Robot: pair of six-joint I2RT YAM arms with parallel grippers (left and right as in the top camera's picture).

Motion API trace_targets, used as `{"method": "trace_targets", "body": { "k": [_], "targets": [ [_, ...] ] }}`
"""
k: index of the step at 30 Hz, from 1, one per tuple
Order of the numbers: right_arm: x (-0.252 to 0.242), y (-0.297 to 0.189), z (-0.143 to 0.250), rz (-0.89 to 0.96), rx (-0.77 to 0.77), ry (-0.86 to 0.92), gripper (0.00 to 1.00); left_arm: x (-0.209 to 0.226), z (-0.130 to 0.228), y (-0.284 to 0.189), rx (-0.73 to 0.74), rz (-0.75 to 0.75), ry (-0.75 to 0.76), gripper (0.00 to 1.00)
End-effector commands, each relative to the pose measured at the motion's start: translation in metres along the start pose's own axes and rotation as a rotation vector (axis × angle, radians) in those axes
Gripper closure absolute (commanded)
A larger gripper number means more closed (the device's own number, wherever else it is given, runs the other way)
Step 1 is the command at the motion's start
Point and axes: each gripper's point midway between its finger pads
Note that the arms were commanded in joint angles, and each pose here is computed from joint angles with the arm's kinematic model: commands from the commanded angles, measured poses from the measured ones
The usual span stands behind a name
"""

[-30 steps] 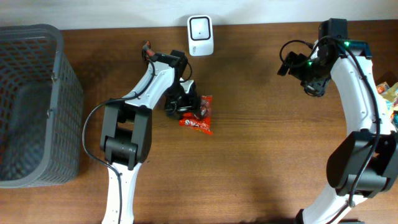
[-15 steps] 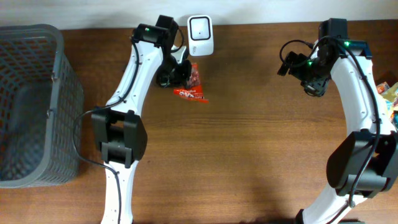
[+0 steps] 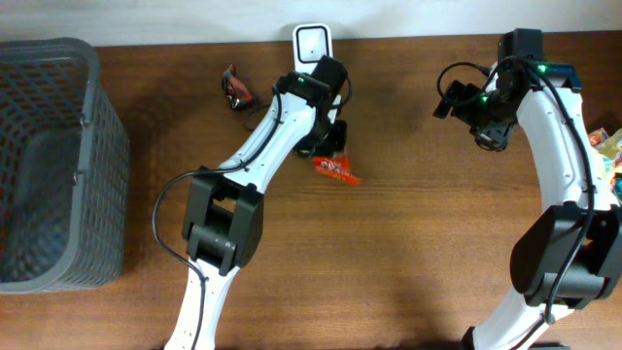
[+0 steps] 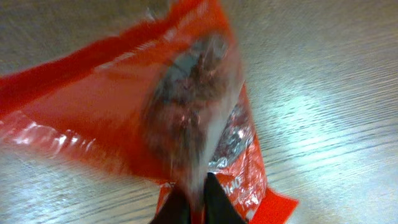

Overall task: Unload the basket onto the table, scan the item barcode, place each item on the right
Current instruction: 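Lift the red snack bag to the white scanner with the left gripper, then lower and release the red bag at centre, retract the left arm, then reach the right gripper to the red snack bag and grasp it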

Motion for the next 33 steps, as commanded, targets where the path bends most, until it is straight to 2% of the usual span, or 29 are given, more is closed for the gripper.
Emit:
{"method": "trace_targets", "body": {
  "k": [1,4,7,10,11,14,15,18,22,25,26,33],
  "targets": [
    [-0.001,0.001,0.000,0.012,-0.007,-0.006,0.02,-0.008,0.002,0.001,0.001,0.000,0.008,0.55],
    [-0.001,0.001,0.000,0.013,-0.008,-0.006,0.02,-0.008,-0.003,-0.008,-0.020,0.001,0.019,0.50],
    [-0.001,0.001,0.000,0.012,-0.007,-0.006,0.02,0.005,-0.018,-0.050,-0.083,-0.002,0.025,0.44],
    [-0.001,0.001,0.000,0.012,-0.007,-0.006,0.01,0.056,-0.019,-0.116,-0.130,-0.101,-0.060,0.39],
    [-0.001,0.001,0.000,0.013,-0.008,-0.006,0.02,0.072,-0.016,-0.127,-0.132,-0.131,-0.093,0.33],
    [-0.001,0.001,0.000,0.012,-0.007,-0.006,0.02,0.133,0.001,-0.138,-0.093,-0.179,-0.222,0.03],
    [-0.001,0.001,0.000,0.013,-0.008,-0.006,0.01,0.148,0.007,-0.137,-0.079,-0.182,-0.257,0.01],
    [-0.001,0.001,0.000,0.013,-0.008,-0.006,0.01,0.180,0.015,-0.134,-0.071,-0.193,-0.322,0.01],
    [0.011,0.000,-0.005,-0.044,-0.020,-0.006,0.02,0.191,0.015,-0.124,-0.073,-0.198,-0.337,0.01],
    [0.045,-0.005,0.022,-0.232,0.129,-0.018,0.02,0.190,0.016,-0.121,-0.065,-0.196,-0.335,0.01],
    [0.050,-0.004,0.027,-0.240,0.141,-0.030,0.02,0.189,0.016,-0.121,-0.063,-0.196,-0.334,0.01],
    [0.092,0.048,0.096,-0.124,0.077,-0.291,0.02,0.189,0.016,-0.121,-0.064,-0.196,-0.334,0.01]
  ]
}}
Point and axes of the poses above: each gripper's point midway between its finger pads, its own y axis out along the fingers, its own x axis along the line the jaws close on, z = x × y, and after that the axes turned 13 degrees about y, right-handed
